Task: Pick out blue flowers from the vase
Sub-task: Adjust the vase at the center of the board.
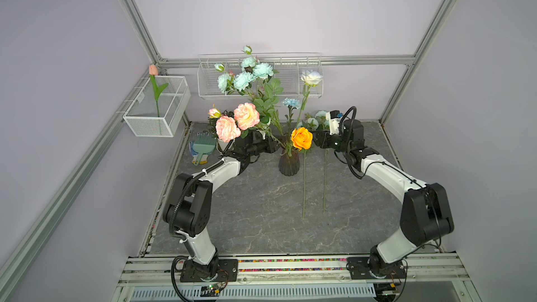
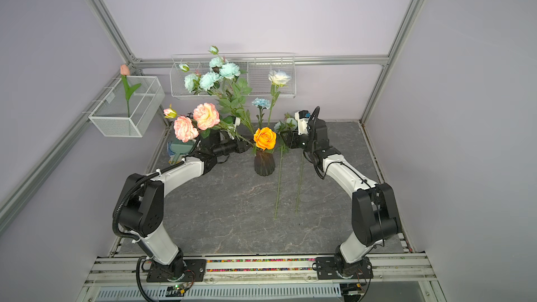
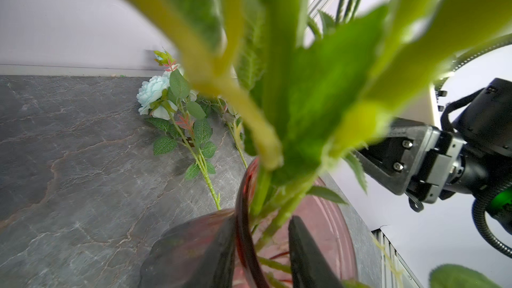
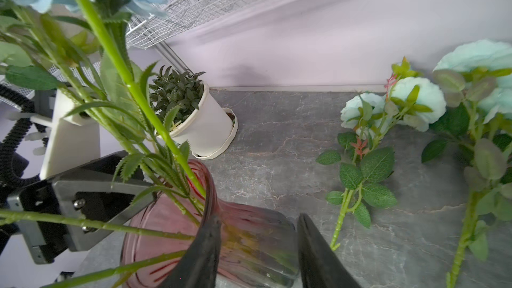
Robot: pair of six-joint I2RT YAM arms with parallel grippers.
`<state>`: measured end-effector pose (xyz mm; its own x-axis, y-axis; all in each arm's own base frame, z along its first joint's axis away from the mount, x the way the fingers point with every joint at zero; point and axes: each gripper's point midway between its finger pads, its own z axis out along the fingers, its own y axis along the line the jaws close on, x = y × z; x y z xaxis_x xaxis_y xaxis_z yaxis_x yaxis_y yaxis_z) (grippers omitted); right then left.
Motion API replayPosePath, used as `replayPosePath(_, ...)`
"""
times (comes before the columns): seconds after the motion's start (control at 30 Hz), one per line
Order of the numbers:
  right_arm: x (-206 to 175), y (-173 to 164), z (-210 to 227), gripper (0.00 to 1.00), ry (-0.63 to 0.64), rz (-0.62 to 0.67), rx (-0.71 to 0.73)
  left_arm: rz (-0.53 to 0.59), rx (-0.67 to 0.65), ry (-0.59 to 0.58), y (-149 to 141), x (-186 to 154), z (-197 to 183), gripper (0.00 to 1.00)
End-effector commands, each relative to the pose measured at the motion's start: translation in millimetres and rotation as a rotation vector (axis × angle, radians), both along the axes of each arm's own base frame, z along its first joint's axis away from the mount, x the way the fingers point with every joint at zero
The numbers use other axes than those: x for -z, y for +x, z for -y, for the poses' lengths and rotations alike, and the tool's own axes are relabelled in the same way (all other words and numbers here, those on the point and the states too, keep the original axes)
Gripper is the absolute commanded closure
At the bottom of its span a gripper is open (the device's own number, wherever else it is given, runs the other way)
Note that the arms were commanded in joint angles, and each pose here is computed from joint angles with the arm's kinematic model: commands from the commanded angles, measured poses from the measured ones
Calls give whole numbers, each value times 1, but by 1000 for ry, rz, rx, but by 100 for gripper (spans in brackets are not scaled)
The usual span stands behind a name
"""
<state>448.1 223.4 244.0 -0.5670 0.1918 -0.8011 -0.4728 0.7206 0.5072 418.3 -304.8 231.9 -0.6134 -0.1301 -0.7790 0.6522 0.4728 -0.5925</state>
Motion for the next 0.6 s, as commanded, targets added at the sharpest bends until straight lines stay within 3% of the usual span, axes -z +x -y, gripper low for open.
replayPosePath(0.0, -30, -5, -21, 53, 48, 24, -53, -21, 24, 39, -2, 9, 3, 65)
replayPosePath(0.13, -26, -7, -37, 55, 16, -45, -94, -25, 26, 36, 2, 12, 5, 65)
replayPosePath(0.3, -15, -10, -32, 59, -106, -106, -32, -18, 33, 39, 3, 11, 5, 65)
replayPosePath(0.57, -1, -15, -37, 62, -181, -193, -18, -12, 36, 37, 9, 10, 6, 65)
